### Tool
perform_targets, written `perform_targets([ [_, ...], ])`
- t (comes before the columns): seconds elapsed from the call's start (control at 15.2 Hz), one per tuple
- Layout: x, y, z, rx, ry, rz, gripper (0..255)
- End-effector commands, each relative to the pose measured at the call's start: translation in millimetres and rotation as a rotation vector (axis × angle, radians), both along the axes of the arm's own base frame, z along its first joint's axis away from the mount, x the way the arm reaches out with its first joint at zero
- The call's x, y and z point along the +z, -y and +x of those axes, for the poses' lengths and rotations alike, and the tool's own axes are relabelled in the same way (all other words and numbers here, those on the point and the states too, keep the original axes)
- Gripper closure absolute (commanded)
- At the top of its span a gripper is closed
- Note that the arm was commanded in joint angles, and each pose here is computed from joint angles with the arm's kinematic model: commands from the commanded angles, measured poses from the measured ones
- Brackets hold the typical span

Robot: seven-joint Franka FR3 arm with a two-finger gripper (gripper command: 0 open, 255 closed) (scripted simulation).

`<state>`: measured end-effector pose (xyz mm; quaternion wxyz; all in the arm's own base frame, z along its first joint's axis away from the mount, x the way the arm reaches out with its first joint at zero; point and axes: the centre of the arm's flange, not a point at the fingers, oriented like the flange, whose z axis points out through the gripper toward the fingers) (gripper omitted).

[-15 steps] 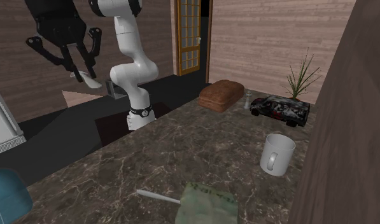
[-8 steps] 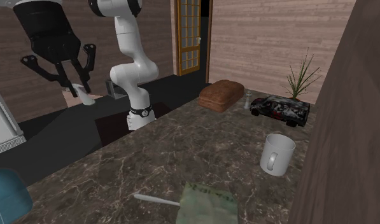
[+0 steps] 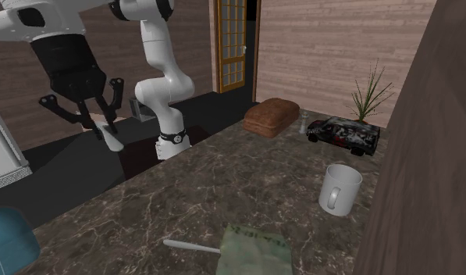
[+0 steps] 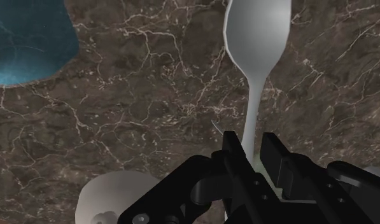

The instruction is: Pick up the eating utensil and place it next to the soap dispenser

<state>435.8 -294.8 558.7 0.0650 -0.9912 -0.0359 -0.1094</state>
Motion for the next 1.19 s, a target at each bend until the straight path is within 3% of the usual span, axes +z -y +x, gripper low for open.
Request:
perform_targets([
  [0.0, -10.3, 1.1, 0.6, 0.0, 0.0, 0.0, 255],
  [1.12, -100.1, 1.1, 0.6, 0.0, 0.0, 0.0, 255],
])
